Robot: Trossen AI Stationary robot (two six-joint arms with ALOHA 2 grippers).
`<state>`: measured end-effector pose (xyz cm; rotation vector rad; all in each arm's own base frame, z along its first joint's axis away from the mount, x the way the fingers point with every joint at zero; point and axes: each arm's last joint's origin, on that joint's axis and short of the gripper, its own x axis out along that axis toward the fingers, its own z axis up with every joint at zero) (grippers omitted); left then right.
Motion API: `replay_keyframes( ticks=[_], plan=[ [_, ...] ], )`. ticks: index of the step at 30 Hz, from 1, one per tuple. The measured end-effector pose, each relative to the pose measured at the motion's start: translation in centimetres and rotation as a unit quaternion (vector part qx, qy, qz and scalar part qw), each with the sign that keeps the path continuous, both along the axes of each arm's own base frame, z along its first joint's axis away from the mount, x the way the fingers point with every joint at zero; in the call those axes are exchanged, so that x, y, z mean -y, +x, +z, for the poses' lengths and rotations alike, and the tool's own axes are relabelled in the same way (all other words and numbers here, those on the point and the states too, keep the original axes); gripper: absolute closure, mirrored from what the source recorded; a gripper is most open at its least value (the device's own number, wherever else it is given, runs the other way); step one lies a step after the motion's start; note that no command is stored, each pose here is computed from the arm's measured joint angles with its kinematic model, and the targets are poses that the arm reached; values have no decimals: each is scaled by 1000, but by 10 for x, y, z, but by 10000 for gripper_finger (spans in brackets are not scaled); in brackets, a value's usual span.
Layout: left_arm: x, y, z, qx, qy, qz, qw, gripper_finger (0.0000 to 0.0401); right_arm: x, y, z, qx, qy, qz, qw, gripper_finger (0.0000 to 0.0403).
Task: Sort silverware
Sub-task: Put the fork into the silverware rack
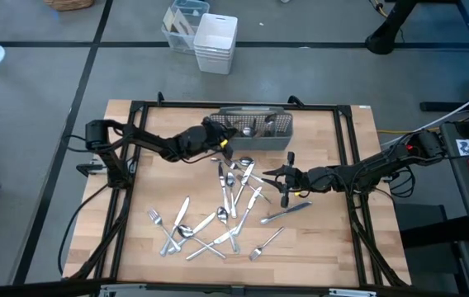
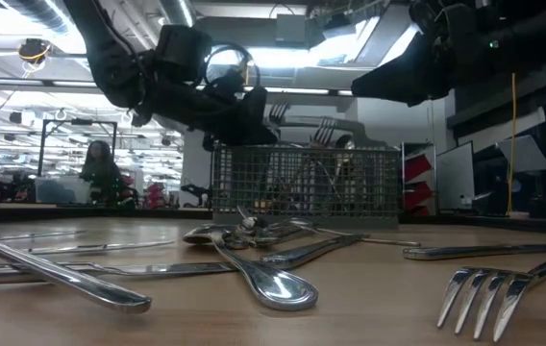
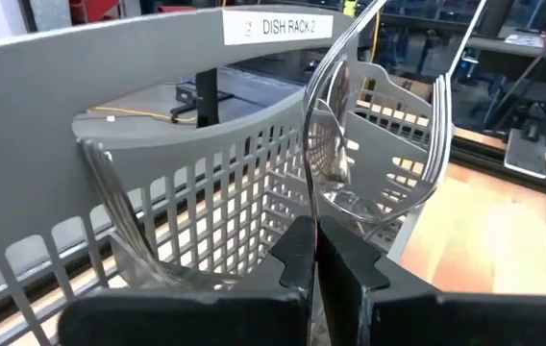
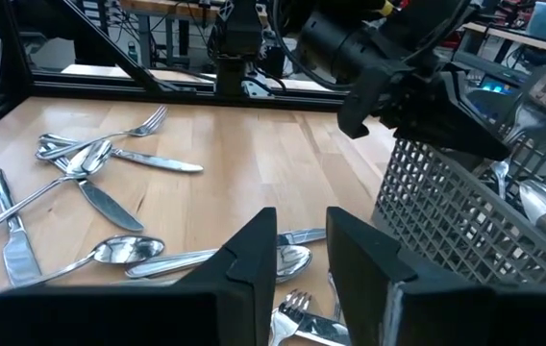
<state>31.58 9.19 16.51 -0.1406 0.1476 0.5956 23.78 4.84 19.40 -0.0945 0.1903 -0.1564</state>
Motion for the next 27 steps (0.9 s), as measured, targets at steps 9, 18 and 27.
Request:
replay_keyframes(
  ticks=[9,18,27],
  plan=[
    [0,0,1,2,-1,-2,1000,335,0,0,0,0,0,0,1000,306],
    [3,-2,8,12,-4,-6,1000,295,0,0,-2,-12,-3,0,1000,306],
    [18,-12,50,101,-37,-38,993,294,0,-1,-5,-24,-2,-1,1000,306]
  ],
)
